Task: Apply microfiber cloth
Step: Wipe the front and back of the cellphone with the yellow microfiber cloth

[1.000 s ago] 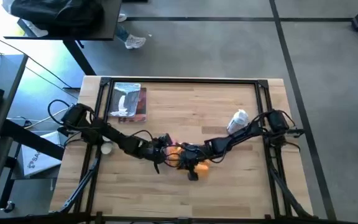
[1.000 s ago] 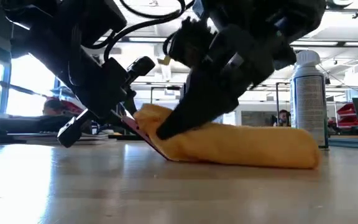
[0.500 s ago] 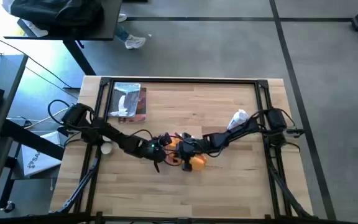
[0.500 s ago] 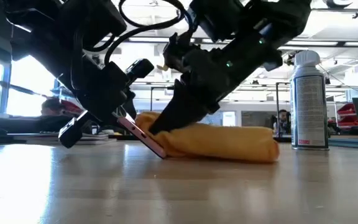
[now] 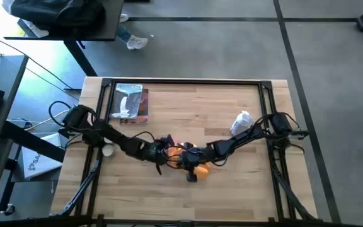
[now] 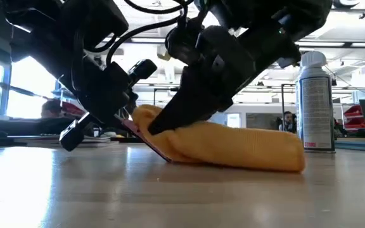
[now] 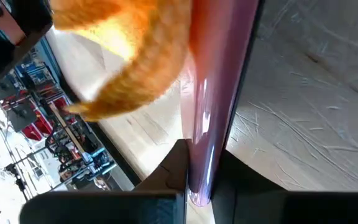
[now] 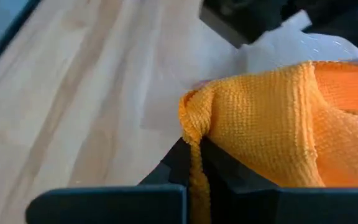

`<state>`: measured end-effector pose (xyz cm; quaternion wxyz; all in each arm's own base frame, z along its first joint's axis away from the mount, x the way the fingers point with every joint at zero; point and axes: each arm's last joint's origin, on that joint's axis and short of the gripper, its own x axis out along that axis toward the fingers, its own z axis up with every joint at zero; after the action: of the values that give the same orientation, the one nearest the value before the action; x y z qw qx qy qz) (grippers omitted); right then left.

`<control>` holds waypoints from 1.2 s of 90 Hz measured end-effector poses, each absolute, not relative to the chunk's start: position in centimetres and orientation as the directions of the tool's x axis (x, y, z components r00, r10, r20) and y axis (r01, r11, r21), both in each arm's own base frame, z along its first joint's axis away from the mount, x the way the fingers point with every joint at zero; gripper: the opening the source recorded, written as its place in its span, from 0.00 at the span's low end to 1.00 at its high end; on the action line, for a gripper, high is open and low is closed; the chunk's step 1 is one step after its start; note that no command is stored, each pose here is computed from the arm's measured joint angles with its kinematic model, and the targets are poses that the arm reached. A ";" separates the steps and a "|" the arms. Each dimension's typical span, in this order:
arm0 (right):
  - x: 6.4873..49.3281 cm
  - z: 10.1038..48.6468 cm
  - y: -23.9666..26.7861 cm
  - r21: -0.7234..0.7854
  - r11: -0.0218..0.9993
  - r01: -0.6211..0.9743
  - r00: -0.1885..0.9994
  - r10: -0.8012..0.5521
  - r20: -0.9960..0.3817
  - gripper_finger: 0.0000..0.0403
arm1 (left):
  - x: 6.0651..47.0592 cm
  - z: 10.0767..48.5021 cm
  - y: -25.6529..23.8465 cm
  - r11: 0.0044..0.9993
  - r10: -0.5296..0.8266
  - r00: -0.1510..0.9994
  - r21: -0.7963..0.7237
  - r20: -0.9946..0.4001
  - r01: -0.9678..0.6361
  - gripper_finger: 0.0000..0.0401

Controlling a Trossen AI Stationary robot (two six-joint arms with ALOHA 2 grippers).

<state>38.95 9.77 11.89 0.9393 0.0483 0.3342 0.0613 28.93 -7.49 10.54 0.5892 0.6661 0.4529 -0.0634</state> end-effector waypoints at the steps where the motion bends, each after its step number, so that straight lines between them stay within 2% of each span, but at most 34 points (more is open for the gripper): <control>1: 39.0 11.9 9.7 0.129 0.989 -0.076 0.769 0.141 -0.623 0.00 | 28.9 10.5 -7.5 0.104 0.529 0.582 0.727 -0.618 0.678 0.03; 28: 39.2 11.5 6.8 0.107 0.989 0.106 0.756 -0.010 -0.654 0.00 | 28.9 10.5 -7.5 0.102 0.530 0.582 0.728 -0.617 0.678 0.03; 51: 38.8 11.4 8.7 0.142 0.989 -0.041 0.729 0.127 -0.672 0.00 | 28.9 10.5 -7.6 0.105 0.529 0.582 0.729 -0.617 0.677 0.03; 71: 38.4 11.3 9.8 0.194 0.975 -0.107 0.700 0.213 -0.681 0.00 | 28.9 10.5 -7.6 0.107 0.527 0.583 0.728 -0.619 0.677 0.03; 97: 38.2 11.1 9.8 0.235 0.962 -0.138 0.664 0.266 -0.699 0.00 | 28.9 10.6 -7.6 0.112 0.526 0.584 0.731 -0.618 0.673 0.03; 108: 38.2 11.0 9.6 0.201 0.974 -0.104 0.668 0.218 -0.712 0.00 | 28.9 10.5 -7.6 0.113 0.526 0.584 0.731 -0.618 0.673 0.03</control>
<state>38.19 9.61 11.01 0.9103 0.0716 0.3979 0.0887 28.94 -7.55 10.55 0.5933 0.6632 0.4520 -0.0617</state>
